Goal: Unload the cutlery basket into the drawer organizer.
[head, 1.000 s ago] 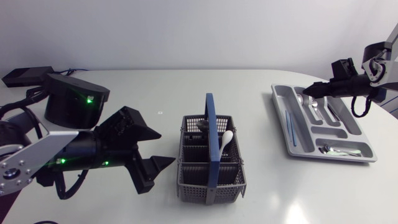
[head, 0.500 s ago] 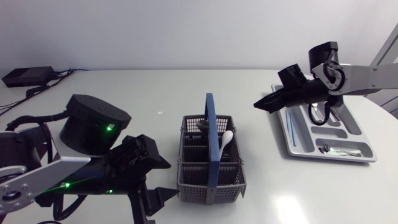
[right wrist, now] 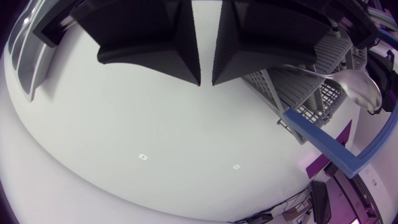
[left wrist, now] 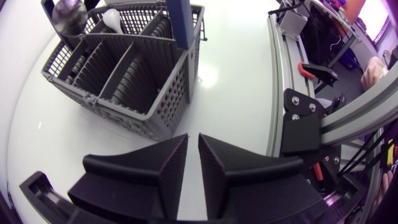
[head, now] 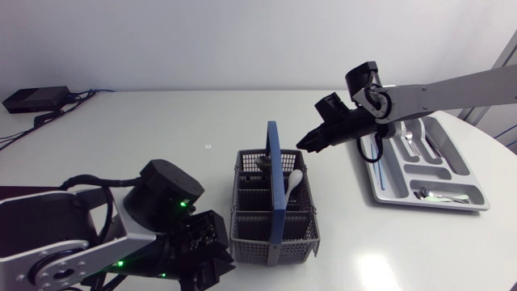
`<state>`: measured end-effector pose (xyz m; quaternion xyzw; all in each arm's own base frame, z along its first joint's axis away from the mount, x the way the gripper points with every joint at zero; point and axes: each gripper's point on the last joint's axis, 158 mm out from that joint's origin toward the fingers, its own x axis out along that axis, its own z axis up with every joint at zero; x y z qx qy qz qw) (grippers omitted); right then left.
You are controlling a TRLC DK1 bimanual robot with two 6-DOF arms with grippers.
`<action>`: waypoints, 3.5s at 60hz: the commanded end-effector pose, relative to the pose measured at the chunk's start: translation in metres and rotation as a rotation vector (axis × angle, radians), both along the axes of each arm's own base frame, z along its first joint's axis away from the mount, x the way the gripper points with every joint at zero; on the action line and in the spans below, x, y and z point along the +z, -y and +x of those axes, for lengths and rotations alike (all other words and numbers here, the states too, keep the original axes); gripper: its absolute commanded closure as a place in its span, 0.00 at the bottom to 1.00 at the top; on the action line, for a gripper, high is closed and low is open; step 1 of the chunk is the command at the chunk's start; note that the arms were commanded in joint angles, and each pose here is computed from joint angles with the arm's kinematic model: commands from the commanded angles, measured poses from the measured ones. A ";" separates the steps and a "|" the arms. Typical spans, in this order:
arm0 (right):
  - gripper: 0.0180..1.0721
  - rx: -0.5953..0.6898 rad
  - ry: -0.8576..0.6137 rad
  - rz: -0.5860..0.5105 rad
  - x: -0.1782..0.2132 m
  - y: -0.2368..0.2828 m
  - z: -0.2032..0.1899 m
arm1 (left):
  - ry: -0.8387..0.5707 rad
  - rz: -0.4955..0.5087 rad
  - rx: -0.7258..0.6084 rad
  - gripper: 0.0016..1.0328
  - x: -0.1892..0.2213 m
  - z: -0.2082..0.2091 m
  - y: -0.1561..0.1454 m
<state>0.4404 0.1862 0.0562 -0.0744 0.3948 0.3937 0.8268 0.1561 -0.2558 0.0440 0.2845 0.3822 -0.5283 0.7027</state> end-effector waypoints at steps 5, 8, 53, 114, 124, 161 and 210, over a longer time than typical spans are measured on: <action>0.90 0.046 -0.071 0.035 -0.007 -0.014 -0.012 | -0.010 0.002 0.019 0.89 -0.017 0.010 0.003; 0.90 0.064 -0.084 0.035 -0.007 -0.015 -0.019 | -0.005 -0.004 0.031 0.89 -0.020 0.016 0.005; 0.92 0.210 -0.136 0.065 0.015 -0.015 -0.148 | 0.152 -0.088 0.328 0.88 0.001 0.134 -0.061; 0.62 -0.114 -0.291 0.096 0.070 -0.026 -0.173 | 0.343 -0.188 0.358 0.55 0.083 0.125 -0.087; 0.60 -0.085 -0.423 0.063 0.049 -0.051 -0.192 | 0.326 -0.189 0.308 0.55 0.082 0.112 -0.072; 0.60 -0.095 -0.498 0.005 0.038 -0.056 -0.197 | 0.318 -0.176 0.235 0.53 0.074 0.093 -0.049; 0.60 -0.149 -0.473 -0.129 0.005 -0.051 -0.186 | 0.339 -0.185 0.194 0.51 0.080 0.075 -0.038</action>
